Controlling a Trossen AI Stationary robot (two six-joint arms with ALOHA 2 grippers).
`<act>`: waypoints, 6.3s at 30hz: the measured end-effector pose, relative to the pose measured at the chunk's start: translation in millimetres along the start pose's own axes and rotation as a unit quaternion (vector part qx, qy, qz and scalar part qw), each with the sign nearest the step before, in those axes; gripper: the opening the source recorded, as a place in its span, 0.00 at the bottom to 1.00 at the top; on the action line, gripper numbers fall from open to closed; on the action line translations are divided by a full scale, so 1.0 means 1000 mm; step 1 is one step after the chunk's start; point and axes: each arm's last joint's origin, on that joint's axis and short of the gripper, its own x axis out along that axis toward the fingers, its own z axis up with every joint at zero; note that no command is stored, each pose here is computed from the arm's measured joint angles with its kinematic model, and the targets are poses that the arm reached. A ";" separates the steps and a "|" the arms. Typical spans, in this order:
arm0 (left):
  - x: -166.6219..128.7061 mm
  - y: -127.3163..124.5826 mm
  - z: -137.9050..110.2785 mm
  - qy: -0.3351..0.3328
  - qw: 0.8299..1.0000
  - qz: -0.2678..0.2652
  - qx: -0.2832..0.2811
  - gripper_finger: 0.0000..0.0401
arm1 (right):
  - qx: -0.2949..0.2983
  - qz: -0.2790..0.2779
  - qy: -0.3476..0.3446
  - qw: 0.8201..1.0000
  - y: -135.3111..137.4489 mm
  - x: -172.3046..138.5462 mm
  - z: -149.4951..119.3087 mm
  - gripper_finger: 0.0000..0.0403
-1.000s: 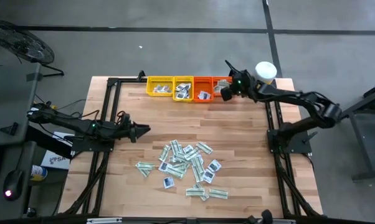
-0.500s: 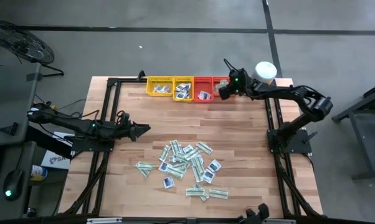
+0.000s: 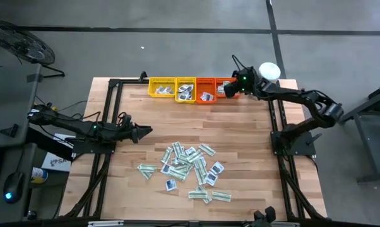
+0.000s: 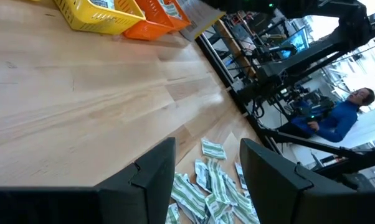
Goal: Pick & Place First Aid Supplies
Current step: Put the green pad into the right orange bin
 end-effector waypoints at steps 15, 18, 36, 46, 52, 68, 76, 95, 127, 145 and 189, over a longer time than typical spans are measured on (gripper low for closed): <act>0.000 0.000 0.000 0.002 1.000 -0.002 0.006 0.45 | 0.015 0.133 -0.099 0.986 0.012 -0.073 0.028 0.36; 0.000 0.000 0.000 0.005 1.000 -0.003 0.013 0.45 | 0.004 0.160 -0.111 0.981 0.023 -0.087 0.027 0.36; 0.000 0.001 -0.004 0.057 0.998 -0.019 0.025 0.45 | -0.060 0.252 -0.035 0.965 0.098 -0.130 -0.027 0.36; -0.001 0.001 -0.006 0.083 0.996 -0.027 0.029 0.45 | -0.059 0.258 0.067 0.962 0.118 -0.152 -0.069 0.36; -0.001 0.001 -0.006 0.083 0.996 -0.027 0.029 0.45 | -0.050 0.267 0.125 0.954 0.125 -0.167 -0.090 0.36; -0.001 0.002 -0.007 0.084 0.996 -0.026 0.030 0.45 | -0.230 0.275 0.216 0.908 0.167 -0.154 -0.167 0.36; -0.001 0.001 -0.007 0.095 0.995 -0.032 0.030 0.45 | -0.392 0.356 0.146 0.836 0.195 -0.126 -0.190 0.36; -0.001 0.005 -0.010 0.116 0.992 -0.021 0.039 0.45 | -0.566 0.328 0.152 0.741 0.203 -0.096 -0.166 0.47; -0.001 0.006 -0.010 0.107 0.993 -0.012 0.049 0.45 | -0.555 0.321 0.258 0.723 0.195 -0.052 -0.192 0.21; -0.001 0.006 -0.010 0.107 0.993 -0.012 0.044 0.45 | -0.339 0.179 0.248 0.890 0.183 -0.058 -0.157 0.00; -0.001 0.009 0.000 -0.051 0.995 0.068 -0.052 0.45 | 0.018 -0.053 0.123 0.991 0.016 0.001 0.001 0.00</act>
